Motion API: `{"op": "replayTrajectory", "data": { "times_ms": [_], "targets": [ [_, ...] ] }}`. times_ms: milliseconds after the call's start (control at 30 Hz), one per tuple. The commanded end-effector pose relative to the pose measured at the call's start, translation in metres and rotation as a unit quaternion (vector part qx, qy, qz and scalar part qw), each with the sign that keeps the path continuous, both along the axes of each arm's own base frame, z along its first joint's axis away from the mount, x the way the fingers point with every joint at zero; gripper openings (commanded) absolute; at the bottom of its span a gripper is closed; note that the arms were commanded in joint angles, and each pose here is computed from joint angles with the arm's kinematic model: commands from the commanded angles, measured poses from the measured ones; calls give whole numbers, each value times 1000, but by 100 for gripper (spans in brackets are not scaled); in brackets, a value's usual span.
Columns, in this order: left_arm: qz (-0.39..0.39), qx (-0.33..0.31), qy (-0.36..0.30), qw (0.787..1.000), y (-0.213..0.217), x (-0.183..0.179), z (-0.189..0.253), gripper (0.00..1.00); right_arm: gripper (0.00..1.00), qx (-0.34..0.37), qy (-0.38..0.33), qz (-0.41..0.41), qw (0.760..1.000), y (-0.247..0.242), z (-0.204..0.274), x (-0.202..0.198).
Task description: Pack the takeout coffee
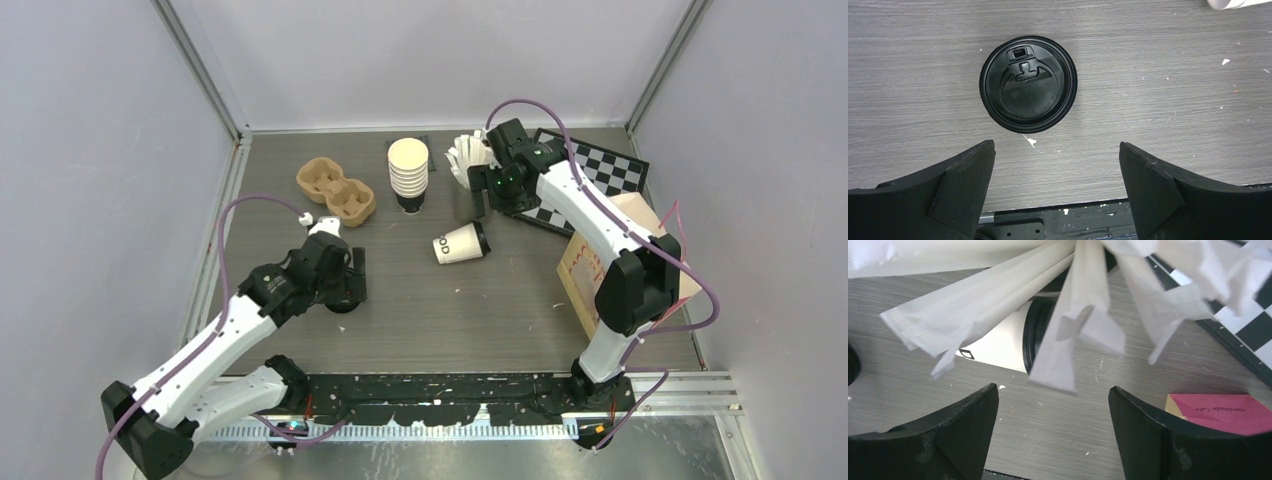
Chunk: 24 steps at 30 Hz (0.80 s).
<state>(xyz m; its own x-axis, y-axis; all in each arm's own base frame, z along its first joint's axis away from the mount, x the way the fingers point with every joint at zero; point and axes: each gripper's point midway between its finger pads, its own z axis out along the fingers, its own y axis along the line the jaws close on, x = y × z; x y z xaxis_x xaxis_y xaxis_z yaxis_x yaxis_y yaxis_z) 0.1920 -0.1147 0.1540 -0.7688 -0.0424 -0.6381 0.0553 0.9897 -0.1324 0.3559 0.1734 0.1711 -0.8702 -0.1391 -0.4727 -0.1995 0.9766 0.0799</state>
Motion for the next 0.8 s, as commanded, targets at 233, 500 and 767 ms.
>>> {"op": "replayTrajectory", "data": {
  "times_ms": [233, 500, 767],
  "targets": [
    [12, -44, 9, 999, -23, 12, -2, 93, 79, 56, -4, 50, 997, 33, -1, -13],
    [13, -71, -17, 997, -23, 11, 9, 92, 78, 40, 7, 44, 998, 29, -34, -11],
    [7, -89, -27, 996, -26, 9, 13, 90, 67, 86, -7, 51, 995, 35, -41, 2]
  ]
}}
